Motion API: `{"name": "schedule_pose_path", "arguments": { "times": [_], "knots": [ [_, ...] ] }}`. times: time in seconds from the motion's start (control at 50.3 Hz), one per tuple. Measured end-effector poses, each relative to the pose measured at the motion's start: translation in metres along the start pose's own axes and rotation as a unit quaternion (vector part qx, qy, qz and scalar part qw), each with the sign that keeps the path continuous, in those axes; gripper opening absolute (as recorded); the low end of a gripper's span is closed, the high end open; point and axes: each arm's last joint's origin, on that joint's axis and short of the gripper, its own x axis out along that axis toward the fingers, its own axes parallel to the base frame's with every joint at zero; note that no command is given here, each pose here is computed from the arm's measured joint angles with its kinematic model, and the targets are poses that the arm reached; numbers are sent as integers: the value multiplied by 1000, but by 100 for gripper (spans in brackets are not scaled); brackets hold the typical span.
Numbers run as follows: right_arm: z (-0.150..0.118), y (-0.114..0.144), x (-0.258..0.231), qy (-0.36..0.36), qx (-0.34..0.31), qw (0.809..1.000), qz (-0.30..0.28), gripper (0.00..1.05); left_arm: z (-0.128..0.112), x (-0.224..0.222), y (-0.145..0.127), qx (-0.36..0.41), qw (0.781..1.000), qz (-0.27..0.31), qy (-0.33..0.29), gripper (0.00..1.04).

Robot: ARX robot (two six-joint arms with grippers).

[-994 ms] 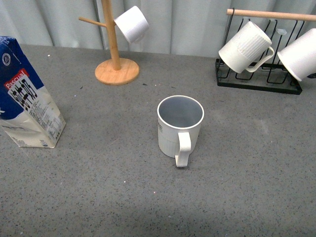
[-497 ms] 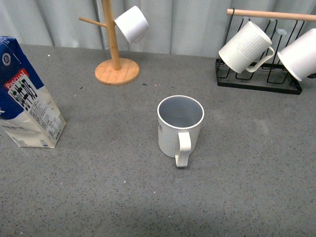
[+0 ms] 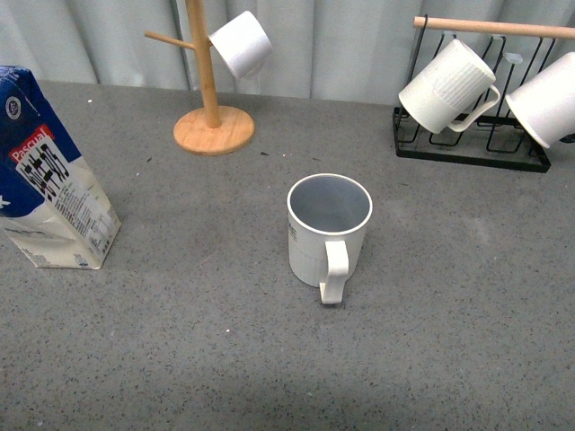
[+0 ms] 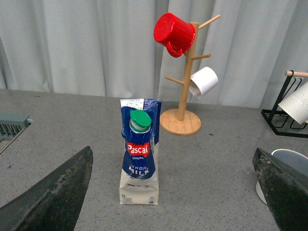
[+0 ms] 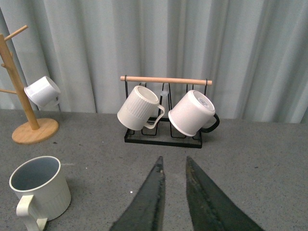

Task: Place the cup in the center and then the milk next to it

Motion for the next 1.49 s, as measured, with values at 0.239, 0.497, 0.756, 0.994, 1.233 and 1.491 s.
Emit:
{"name": "schedule_pose_path", "arguments": {
  "times": [0.239,0.497,0.756,0.994,1.233,1.491],
  "knots": [
    [0,0,0,0,0,1000,0,52,0,0,0,0,1000,0,0,98],
    [0,0,0,0,0,1000,0,91,0,0,0,0,1000,0,0,98],
    [0,0,0,0,0,1000,0,95,-4,1,1,-8,998,33,54,98],
    [0,0,0,0,0,1000,0,95,-10,12,10,-50,991,35,117,98],
    [0,0,0,0,0,1000,0,95,-15,37,18,-58,988,37,137,98],
    [0,0,0,0,0,1000,0,95,-32,67,19,-56,976,5,212,98]
  ]
}}
